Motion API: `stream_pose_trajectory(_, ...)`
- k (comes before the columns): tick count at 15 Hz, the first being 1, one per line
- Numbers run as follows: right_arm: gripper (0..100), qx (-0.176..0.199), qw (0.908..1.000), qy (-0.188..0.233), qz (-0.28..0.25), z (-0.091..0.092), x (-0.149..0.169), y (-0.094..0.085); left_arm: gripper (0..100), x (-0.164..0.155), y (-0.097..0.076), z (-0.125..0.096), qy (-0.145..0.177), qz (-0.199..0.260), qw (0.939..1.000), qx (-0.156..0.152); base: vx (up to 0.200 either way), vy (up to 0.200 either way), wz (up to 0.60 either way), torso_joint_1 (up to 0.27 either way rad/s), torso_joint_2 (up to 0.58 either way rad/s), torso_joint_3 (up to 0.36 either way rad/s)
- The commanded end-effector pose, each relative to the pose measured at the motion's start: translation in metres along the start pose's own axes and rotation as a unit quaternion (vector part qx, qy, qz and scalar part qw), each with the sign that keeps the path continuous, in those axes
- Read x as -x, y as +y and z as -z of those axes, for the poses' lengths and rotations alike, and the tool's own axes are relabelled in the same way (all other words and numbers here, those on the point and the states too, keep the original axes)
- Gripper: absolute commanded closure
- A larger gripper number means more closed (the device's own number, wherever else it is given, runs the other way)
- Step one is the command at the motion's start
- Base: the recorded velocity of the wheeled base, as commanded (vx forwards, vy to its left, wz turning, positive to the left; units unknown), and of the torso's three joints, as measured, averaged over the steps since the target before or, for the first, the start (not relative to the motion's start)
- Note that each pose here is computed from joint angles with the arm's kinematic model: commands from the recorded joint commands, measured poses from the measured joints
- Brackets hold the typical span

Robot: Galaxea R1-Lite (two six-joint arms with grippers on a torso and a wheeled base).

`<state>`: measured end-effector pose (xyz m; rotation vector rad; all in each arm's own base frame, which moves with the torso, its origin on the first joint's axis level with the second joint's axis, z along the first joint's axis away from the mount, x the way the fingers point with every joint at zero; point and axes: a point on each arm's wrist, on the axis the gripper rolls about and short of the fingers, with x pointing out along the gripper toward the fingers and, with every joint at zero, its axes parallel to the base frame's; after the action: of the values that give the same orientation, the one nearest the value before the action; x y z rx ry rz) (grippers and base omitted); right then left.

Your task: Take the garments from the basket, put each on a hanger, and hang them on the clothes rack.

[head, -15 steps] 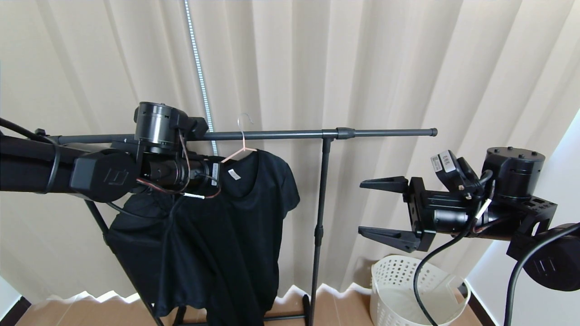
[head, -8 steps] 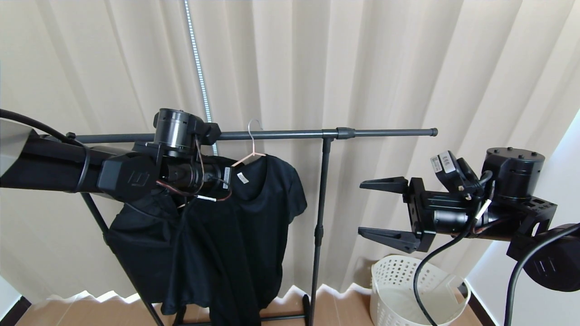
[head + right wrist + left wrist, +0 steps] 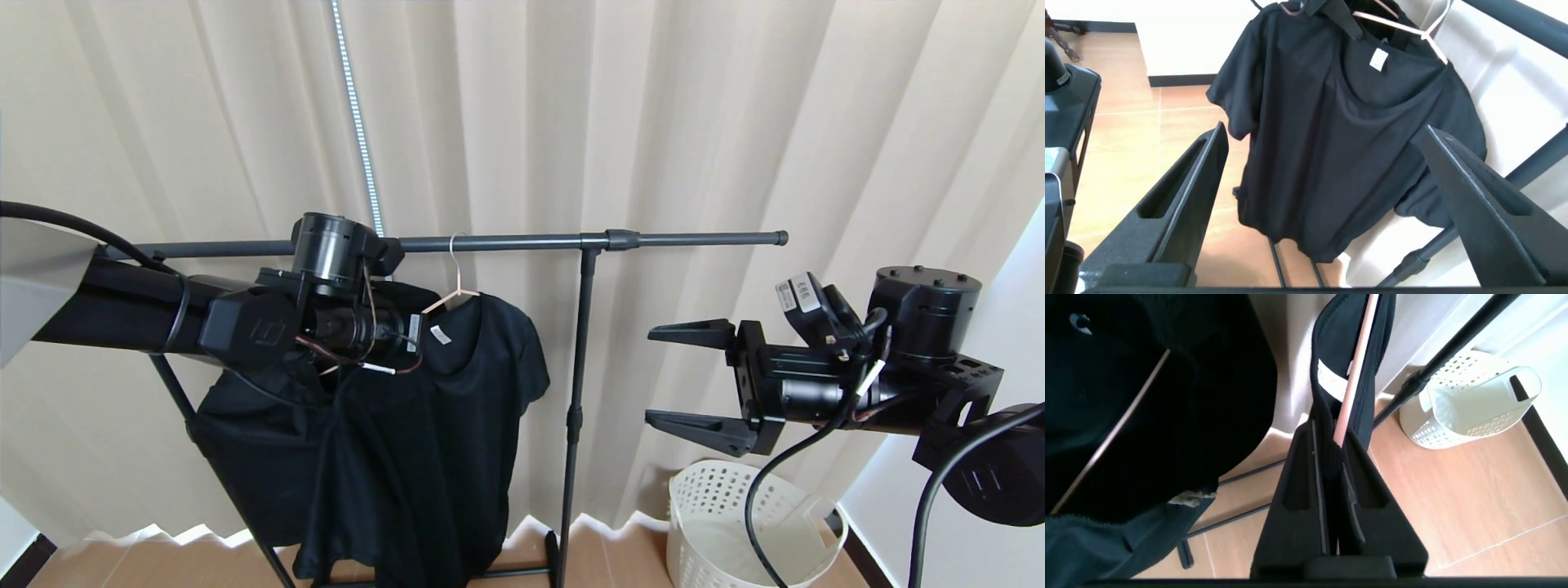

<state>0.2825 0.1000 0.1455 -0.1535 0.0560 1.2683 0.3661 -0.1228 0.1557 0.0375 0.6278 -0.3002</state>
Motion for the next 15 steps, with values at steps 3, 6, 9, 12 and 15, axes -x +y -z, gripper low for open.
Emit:
stream_pose_trajectory(3, 0, 0.000, 1.0000, 0.000, -0.001, 0.0003, -0.0006, -0.0002, 100, -0.0024, 0.0000, 0.0023, 0.005, 0.000, 1.0000, 0.000, 0.000, 0.000, 0.00, 0.000, 0.00, 0.000)
stream_pose_trajectory(6, 0, -0.001, 1.0000, 0.001, -0.001, 0.0007, -0.0005, 0.0000, 100, -0.0033, 0.0001, 0.0044, 0.009, 0.000, 1.0000, 0.000, 0.000, 0.000, 0.00, 0.000, 0.00, 0.000)
stream_pose_trajectory(9, 0, 0.000, 1.0000, 0.000, -0.001, 0.0003, -0.0006, -0.0002, 0, -0.0031, 0.0002, 0.0057, 0.011, 0.000, 0.9999, -0.001, 0.000, 0.000, 0.00, 0.000, 0.00, 0.000)
stream_pose_trajectory(12, 0, 0.000, 1.0000, 0.000, -0.001, 0.0003, -0.0006, -0.0002, 0, -0.0020, 0.0001, 0.0045, 0.008, 0.000, 1.0000, 0.000, 0.000, 0.000, 0.00, 0.000, 0.00, 0.000)
stream_pose_trajectory(15, 0, 0.000, 1.0000, 0.000, -0.001, 0.0003, -0.0006, -0.0002, 0, 0.0001, 0.0001, 0.0038, 0.007, 0.000, 1.0000, 0.000, 0.000, 0.000, 0.00, 0.000, 0.00, 0.000)
